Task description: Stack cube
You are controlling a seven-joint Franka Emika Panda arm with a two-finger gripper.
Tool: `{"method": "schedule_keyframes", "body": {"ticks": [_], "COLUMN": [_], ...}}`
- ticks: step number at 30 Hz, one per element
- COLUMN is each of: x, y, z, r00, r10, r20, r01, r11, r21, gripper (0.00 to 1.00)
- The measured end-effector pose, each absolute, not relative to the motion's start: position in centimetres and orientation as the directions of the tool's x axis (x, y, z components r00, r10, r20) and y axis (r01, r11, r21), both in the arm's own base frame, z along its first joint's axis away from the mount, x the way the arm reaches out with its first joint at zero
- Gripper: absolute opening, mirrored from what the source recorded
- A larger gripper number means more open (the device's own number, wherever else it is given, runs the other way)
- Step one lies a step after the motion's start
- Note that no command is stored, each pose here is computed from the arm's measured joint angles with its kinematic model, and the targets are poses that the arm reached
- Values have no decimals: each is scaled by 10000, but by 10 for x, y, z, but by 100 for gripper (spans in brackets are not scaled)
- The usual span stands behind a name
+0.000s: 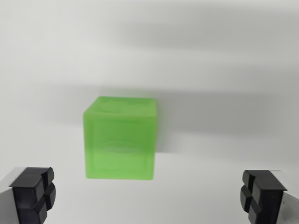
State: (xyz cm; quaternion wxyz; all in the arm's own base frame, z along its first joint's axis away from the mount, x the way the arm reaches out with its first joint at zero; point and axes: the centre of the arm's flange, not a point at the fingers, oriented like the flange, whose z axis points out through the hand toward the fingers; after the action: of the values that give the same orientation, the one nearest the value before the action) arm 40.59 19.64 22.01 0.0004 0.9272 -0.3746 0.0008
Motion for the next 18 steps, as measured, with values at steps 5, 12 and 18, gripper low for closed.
{"method": "schedule_keyframes", "body": {"ticks": [5, 12, 18], "x": [396, 389, 389], "y": [211, 219, 217], "z": [206, 183, 156], "r00": [7239, 7281, 7261], "r10": [-6899, -6854, -6876], "r20": [-16, -31, -52], "r01": [-6899, -6854, -6875], "r11": [-7239, -7281, -7261], "r21": [24, 25, 74], "gripper": [100, 100, 100]}}
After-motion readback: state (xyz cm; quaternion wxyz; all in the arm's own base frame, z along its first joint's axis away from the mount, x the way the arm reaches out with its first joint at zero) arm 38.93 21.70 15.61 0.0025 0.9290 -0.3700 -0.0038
